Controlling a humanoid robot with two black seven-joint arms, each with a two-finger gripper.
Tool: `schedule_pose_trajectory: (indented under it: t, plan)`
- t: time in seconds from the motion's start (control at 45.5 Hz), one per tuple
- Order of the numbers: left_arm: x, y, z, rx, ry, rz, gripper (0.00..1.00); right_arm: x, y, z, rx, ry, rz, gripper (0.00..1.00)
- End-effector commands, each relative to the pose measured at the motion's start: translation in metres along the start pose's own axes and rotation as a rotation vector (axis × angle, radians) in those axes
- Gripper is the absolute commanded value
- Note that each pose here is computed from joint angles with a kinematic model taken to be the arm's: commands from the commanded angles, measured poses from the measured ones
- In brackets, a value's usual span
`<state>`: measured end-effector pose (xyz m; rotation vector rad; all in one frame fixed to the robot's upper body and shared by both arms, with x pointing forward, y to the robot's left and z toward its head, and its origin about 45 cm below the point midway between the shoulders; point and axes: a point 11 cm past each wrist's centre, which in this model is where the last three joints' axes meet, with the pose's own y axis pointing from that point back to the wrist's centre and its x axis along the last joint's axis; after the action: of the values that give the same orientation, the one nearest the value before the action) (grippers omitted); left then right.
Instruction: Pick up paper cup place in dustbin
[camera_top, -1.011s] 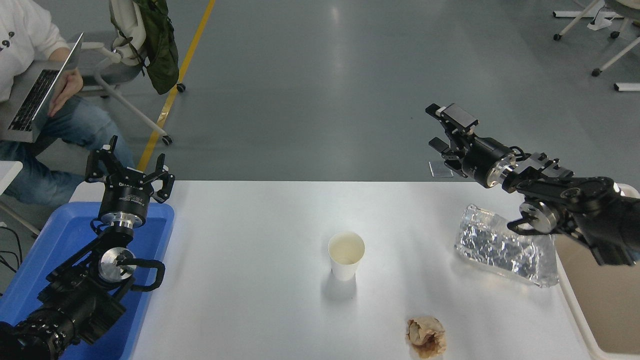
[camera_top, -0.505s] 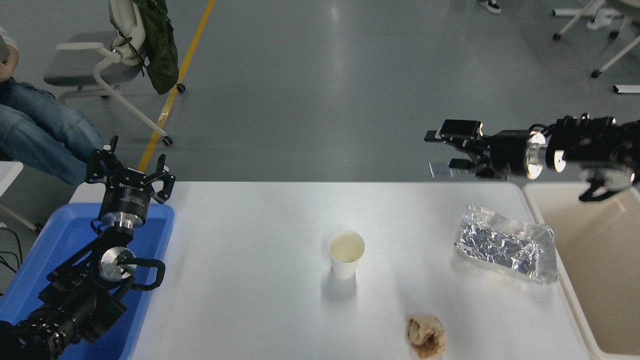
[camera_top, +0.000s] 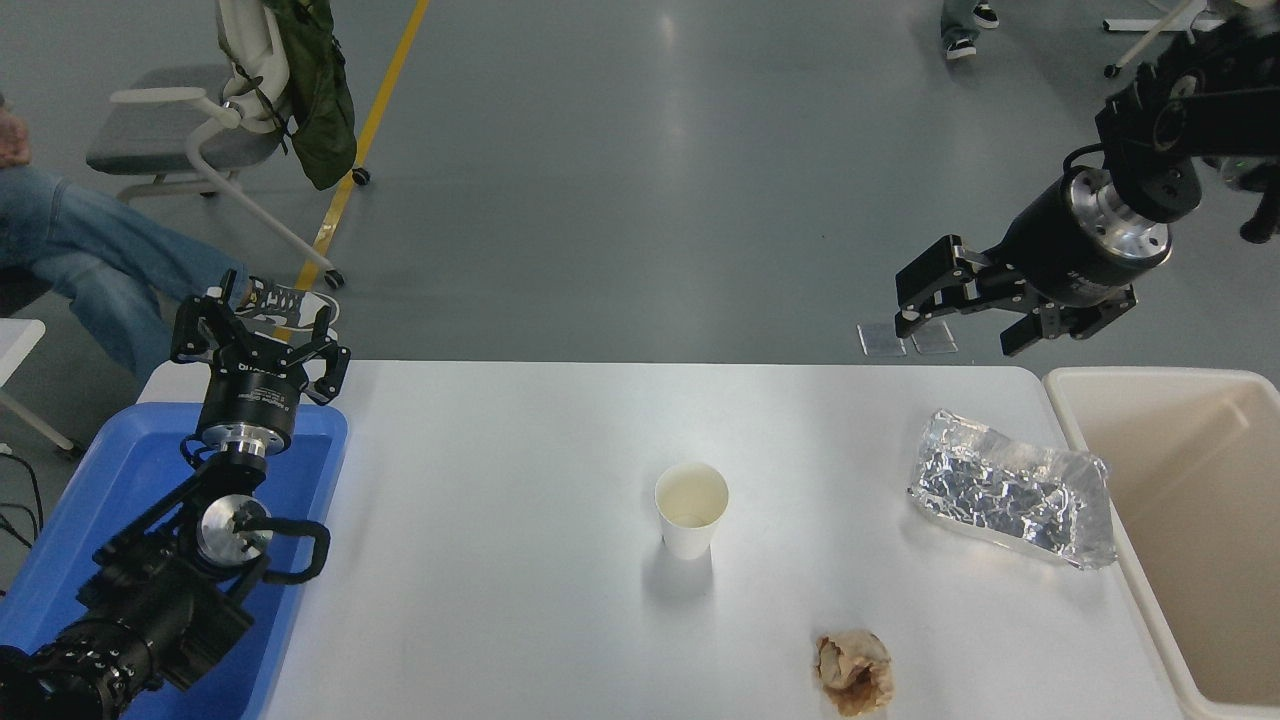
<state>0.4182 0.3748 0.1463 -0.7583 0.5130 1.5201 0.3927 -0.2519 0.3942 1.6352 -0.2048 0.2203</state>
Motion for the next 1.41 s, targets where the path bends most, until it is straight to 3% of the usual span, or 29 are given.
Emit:
schedule_pose_trajectory:
  t: [0.0, 0.44, 0.681, 1.033, 1.385]
  plan:
    - [0.0, 0.0, -0.001, 0.001, 0.001, 0.0, 0.99, 0.001, 0.022, -0.018, -0.081, 0.077, 0.015, 1.0]
    - [0.0, 0.0, 0.0, 0.0, -0.001, 0.001, 0.99, -0.001, 0.014, -0.026, -0.075, 0.089, -0.005, 1.0]
    - [0.0, 0.0, -0.001, 0.001, 0.0, 0.0, 0.99, -0.03, -0.048, -0.082, 0.106, 0.164, -0.156, 1.0]
    - [0.0, 0.0, -0.001, 0.001, 0.0, -0.002, 0.99, -0.059, -0.112, -0.137, 0.211, 0.234, -0.271, 0.99]
    - [0.0, 0.0, 0.0, -0.001, 0.001, 0.0, 0.99, -0.047, -0.19, -0.111, 0.247, 0.084, -0.016, 0.97]
